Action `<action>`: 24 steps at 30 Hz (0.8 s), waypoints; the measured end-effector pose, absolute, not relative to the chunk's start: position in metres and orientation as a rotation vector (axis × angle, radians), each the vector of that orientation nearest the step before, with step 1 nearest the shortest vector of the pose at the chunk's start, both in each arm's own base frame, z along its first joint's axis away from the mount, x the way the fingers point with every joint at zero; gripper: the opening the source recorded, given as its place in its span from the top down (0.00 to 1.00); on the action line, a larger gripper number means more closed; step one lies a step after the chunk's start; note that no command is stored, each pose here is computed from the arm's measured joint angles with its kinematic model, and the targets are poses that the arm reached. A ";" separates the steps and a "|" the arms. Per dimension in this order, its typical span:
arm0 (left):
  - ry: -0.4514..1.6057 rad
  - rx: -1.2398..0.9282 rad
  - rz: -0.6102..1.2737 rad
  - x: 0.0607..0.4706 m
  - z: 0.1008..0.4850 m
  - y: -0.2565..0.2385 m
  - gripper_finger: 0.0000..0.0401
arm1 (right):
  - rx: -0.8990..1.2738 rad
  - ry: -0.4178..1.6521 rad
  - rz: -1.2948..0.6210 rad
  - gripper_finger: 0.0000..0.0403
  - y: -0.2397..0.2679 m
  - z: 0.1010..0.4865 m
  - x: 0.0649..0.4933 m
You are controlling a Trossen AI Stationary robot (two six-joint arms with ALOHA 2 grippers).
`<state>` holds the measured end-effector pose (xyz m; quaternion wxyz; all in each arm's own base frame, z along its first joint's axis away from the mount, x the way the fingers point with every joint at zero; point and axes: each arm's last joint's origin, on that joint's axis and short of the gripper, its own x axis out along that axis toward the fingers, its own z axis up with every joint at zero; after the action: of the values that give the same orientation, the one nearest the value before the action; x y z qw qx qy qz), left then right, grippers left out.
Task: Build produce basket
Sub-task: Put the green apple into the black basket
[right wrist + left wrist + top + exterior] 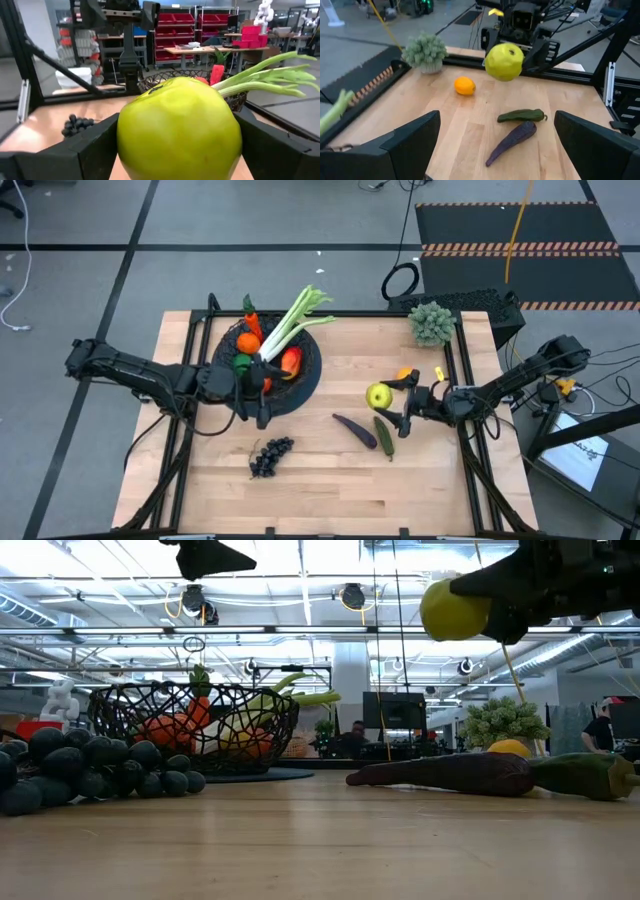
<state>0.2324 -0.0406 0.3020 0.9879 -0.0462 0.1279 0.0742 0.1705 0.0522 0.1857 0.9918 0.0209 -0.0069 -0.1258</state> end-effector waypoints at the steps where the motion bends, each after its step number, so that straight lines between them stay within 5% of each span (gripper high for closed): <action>1: 0.262 -0.110 0.152 0.233 0.301 -0.041 0.02 | 0.028 -0.011 -0.245 0.14 0.052 0.186 0.171; 8: 0.273 -0.201 0.178 0.248 0.290 -0.039 0.02 | -0.044 -0.028 -0.141 0.14 0.059 0.195 0.176; 24: 0.176 -0.317 -0.090 0.304 0.259 -0.043 0.02 | -0.539 -0.025 -0.051 0.14 0.104 0.224 0.219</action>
<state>0.3040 -0.0433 0.2593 0.9826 -0.1577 0.0875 -0.0449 0.2185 0.1039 0.2237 0.9635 -0.2662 -0.0123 -0.0252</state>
